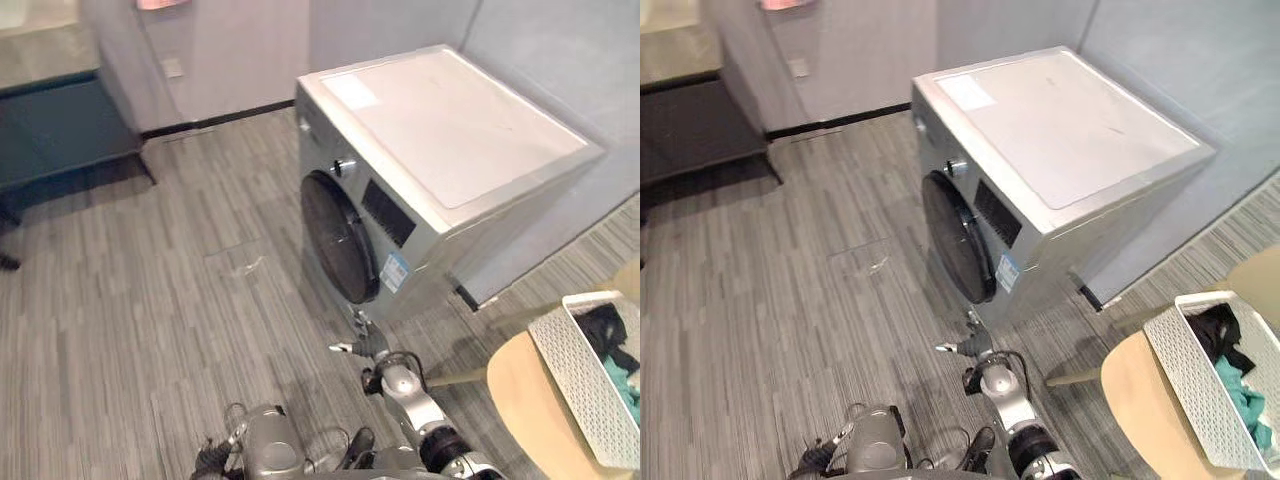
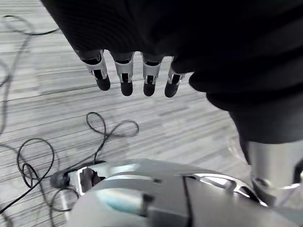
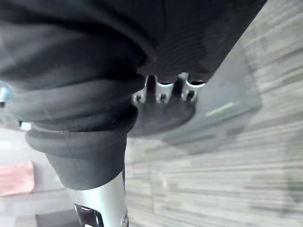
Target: Pick up the laundry basket with both hands and put the clothes into the washing machine.
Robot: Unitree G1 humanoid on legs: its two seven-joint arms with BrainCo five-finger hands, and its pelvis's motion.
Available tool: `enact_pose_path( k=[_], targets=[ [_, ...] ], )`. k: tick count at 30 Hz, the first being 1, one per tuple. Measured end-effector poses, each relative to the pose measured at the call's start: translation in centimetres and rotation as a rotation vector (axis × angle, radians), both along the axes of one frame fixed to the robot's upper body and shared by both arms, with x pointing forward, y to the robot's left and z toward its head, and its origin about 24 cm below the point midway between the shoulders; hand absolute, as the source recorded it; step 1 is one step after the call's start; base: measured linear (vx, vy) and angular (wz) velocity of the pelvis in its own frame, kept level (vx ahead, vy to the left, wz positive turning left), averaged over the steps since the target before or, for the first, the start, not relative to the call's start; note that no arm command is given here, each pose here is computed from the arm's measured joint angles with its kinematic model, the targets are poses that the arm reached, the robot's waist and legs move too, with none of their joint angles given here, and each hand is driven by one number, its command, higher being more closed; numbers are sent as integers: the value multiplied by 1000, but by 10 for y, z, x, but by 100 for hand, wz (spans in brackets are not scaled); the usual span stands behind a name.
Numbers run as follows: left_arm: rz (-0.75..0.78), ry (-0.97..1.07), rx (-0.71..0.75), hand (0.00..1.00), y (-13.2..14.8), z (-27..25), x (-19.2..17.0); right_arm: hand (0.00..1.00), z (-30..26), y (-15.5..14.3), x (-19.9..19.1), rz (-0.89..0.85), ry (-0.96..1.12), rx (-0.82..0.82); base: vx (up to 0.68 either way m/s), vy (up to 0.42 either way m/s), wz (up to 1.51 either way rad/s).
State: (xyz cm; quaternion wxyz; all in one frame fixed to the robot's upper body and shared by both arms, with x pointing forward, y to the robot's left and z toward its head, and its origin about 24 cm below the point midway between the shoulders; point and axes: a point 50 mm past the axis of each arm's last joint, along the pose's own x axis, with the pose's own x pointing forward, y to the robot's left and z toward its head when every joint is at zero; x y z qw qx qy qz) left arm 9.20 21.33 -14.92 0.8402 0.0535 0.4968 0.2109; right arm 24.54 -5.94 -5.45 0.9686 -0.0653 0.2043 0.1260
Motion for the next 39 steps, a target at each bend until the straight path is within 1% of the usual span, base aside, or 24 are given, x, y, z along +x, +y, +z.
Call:
enact_pose_path(
  k=[2, 5, 6, 7, 9, 12, 15, 17, 18, 20, 22, 24, 27, 31, 34, 38, 39],
  targets=[
    [-9, -37, 8, 0, 0, 4, 5, 0, 2, 4, 1, 24, -9, -5, 171, 326, -92],
    [-18, -68, -18, 0, -11, 6, 12, 0, 4, 5, 4, 42, -16, -10, 151, 484, -87],
    [-18, -76, -4, 0, -7, 7, 13, 0, 3, 7, 3, 46, -10, -2, 128, 364, -23],
    [-7, -109, 27, 0, 2, 12, 18, 0, 8, 16, 4, 77, -23, 15, 89, 214, 16],
    [-5, -108, 36, 0, 4, 12, 17, 0, 17, 17, 12, 94, -64, 28, 104, 277, 7],
    [-8, -105, 23, 0, -2, 11, 16, 0, 34, 17, 21, 89, -154, 47, 47, 191, -27],
    [-15, -102, 8, 0, -7, 10, 14, 0, 39, 14, 27, 142, -220, -108, -8, 157, -94],
    [-5, -94, -6, 0, -11, 8, 9, 0, 47, 13, 41, 173, -268, -232, -26, 154, -155],
    [-5, -95, -6, 0, -11, 9, 9, 0, 52, 11, 47, 163, -297, -286, -38, 134, -137],
    [-38, -142, -6, 0, -15, 14, 26, 0, 66, -1, 62, 69, -361, -370, -14, 100, -35],
    [-46, -183, -6, 0, -17, 19, 35, 0, 79, -4, 71, 20, -411, -406, -31, 23, -10],
    [-52, -218, -33, 0, -29, 22, 49, 0, 93, -10, 82, -34, -451, -449, -89, -30, -6],
    [-36, -256, -55, 0, -34, 26, 60, 0, 104, -15, 90, -96, -468, -473, -49, -30, 4],
    [-30, -332, -63, 0, -37, 36, 75, 0, 138, -28, 111, -225, -528, -448, 4, -69, 20],
    [-23, -377, -80, 0, -42, 43, 84, 0, 155, -26, 122, -245, -547, -412, 32, -36, 17],
    [-15, -480, -141, 0, -55, 56, 101, 0, 176, -23, 141, -286, -531, -366, 8, -42, 24],
    [-19, -494, -151, 0, -57, 58, 104, 0, 180, -28, 145, -307, -525, -362, -29, -1, 11]
  ],
)
